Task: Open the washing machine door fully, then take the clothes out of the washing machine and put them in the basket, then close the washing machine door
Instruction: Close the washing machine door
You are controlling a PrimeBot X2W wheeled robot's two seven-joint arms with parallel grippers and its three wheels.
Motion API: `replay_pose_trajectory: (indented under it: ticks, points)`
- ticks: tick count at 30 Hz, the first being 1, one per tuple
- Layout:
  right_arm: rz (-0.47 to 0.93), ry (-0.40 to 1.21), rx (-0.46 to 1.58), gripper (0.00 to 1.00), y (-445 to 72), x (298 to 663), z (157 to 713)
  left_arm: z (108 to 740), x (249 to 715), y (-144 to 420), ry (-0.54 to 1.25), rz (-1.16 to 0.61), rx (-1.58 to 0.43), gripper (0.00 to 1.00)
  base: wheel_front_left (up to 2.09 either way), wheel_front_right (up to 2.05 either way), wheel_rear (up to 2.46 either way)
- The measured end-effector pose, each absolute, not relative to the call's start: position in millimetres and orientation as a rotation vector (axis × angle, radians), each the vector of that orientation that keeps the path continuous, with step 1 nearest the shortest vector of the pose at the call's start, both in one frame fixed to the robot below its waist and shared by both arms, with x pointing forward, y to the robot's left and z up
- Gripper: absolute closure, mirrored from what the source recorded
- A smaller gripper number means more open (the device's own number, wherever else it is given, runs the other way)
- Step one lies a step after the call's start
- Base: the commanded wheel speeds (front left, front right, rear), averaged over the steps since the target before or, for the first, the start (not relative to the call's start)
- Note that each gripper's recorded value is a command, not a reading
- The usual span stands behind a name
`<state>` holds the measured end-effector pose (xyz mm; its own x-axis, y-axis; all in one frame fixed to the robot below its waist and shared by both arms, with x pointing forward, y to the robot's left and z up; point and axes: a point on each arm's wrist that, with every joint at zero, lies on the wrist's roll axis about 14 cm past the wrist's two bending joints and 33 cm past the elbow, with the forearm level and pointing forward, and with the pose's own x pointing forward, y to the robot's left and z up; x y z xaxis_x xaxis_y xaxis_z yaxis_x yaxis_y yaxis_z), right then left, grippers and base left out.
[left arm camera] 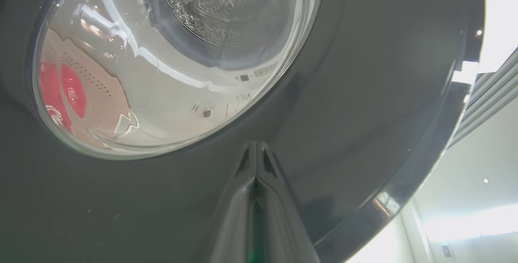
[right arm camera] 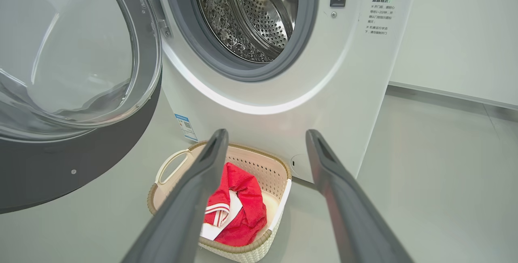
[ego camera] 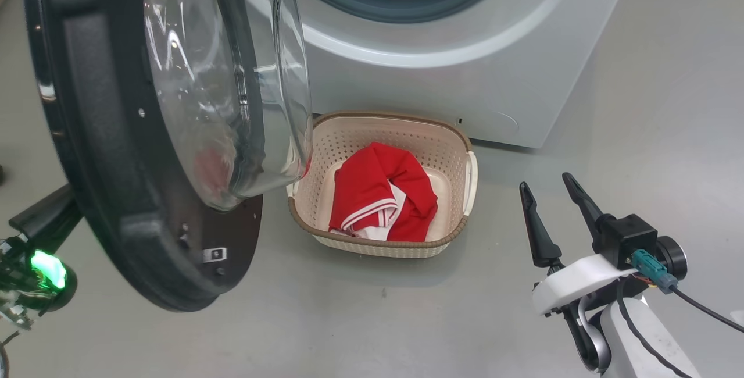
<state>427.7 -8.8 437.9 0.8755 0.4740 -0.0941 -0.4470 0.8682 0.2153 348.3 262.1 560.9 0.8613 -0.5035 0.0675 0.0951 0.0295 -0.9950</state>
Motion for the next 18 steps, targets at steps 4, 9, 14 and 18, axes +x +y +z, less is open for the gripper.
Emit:
replay_pose_trajectory:
  ticks: [4,9,14,18]
  points:
    - [0.459,0.139,0.192,0.00,-16.6,430.6,439.3,565.1,353.1,240.7,0.379,-0.559,-1.461,1.00,0.00,0.00,0.00]
    - [0.428,0.144,0.201,0.00,-25.9,430.0,437.6,568.1,358.1,220.2,0.423,-0.637,-1.439,1.00,0.00,0.00,0.00]
    - [0.388,0.148,0.204,0.00,-38.7,428.4,436.3,568.4,364.7,200.6,0.460,-0.703,-1.431,1.00,0.00,0.00,0.00]
    - [0.352,0.147,0.209,0.00,-50.5,427.2,436.6,569.7,371.1,186.5,0.482,-0.754,-1.429,1.00,0.00,0.00,0.00]
